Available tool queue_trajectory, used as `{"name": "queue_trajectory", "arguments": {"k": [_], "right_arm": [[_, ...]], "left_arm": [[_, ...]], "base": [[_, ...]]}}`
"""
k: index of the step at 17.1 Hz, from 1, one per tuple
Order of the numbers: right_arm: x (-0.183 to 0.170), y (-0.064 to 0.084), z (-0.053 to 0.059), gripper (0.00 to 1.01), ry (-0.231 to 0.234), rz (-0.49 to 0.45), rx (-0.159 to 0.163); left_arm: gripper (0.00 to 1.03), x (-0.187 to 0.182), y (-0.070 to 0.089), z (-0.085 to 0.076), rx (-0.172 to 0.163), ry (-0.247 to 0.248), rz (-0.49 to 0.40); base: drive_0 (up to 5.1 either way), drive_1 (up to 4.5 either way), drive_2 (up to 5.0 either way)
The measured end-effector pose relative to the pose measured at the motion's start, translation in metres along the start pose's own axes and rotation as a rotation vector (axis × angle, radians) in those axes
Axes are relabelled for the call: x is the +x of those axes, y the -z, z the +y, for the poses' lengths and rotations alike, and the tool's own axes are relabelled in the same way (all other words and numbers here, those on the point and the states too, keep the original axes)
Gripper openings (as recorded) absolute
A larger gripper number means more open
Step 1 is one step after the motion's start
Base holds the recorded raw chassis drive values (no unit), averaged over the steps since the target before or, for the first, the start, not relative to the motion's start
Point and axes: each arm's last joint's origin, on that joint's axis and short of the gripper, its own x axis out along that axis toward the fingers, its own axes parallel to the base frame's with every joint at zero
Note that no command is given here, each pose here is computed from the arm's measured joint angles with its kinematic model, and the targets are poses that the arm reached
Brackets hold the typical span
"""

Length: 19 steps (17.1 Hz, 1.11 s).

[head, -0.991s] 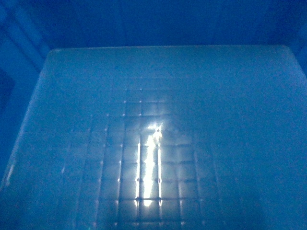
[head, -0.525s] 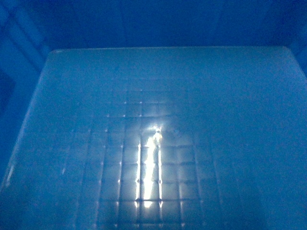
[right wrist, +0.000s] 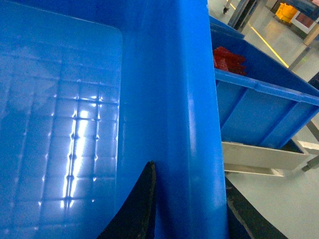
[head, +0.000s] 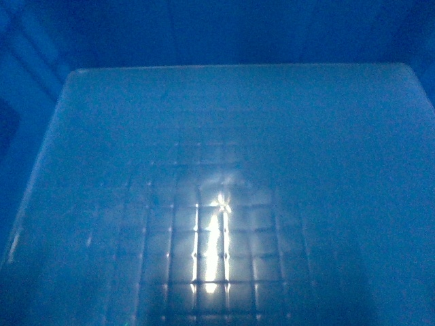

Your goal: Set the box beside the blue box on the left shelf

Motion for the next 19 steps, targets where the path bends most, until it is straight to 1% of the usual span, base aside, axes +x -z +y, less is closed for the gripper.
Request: {"name": "queue_trajectory", "arguments": {"k": [15,19], "right_arm": [[-0.0001,-0.0001,-0.0001,0.22,0.000,0.000,-0.003],[0.0005,0.0004,0.0007,0.22,-0.001,0.004,-0.007]], "left_arm": [[0.19,0.0002,0.0003,-0.0001,0.002,-0.001,0.003],[0.19,0.0007,0.0004,-0.0005,0.004,-0.002,0.004]], "base": [[0.0,4.36,-4.3],[0.0,0.00,0.0]]}}
